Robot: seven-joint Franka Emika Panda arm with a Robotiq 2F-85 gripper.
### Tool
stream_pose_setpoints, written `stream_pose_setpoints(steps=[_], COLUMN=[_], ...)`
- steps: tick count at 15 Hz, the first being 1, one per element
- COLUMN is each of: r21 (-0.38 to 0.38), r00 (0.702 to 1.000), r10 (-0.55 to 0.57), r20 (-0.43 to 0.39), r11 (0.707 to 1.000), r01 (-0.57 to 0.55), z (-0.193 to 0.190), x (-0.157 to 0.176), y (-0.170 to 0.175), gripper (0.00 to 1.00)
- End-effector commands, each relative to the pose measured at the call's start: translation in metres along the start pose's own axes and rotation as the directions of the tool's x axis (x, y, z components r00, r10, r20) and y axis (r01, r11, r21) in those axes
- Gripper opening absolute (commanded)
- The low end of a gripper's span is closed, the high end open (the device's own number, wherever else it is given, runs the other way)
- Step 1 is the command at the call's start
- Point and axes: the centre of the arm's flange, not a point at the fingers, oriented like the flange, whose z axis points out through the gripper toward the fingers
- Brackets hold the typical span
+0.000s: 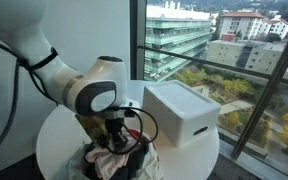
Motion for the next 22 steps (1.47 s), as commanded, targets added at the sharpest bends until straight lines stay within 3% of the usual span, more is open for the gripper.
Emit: stream_pose_setpoints(steps=[1,3,4,7,10,11,15,22], r21=[-0.047,-0.049,-0.035,0.015,0.012,0.004,0.001,0.018], r00=[0.994,0.99,0.989,0.979,0.955,0.97,0.97,0.967], r10=[-0.048,-0.083,-0.107,-0.195,-0.298,-0.242,-0.245,-0.242], r20=[-0.096,-0.112,-0.105,-0.057,-0.001,-0.016,-0.005,0.084], r11=[0.998,0.996,0.994,0.98,0.955,0.97,0.97,0.97], r01=[0.044,0.078,0.103,0.196,0.298,0.242,0.245,0.241], z=[-0.05,-0.066,-0.073,-0.084,-0.086,-0.074,-0.071,-0.038], x=[-0.007,-0.014,-0.019,-0.038,-0.059,-0.049,-0.052,-0.075], y=[-0.02,-0.033,-0.042,-0.074,-0.122,-0.099,-0.103,-0.128], gripper=[0.8,0.96,0.99,1.0,1.0,1.0,1.0,1.0])
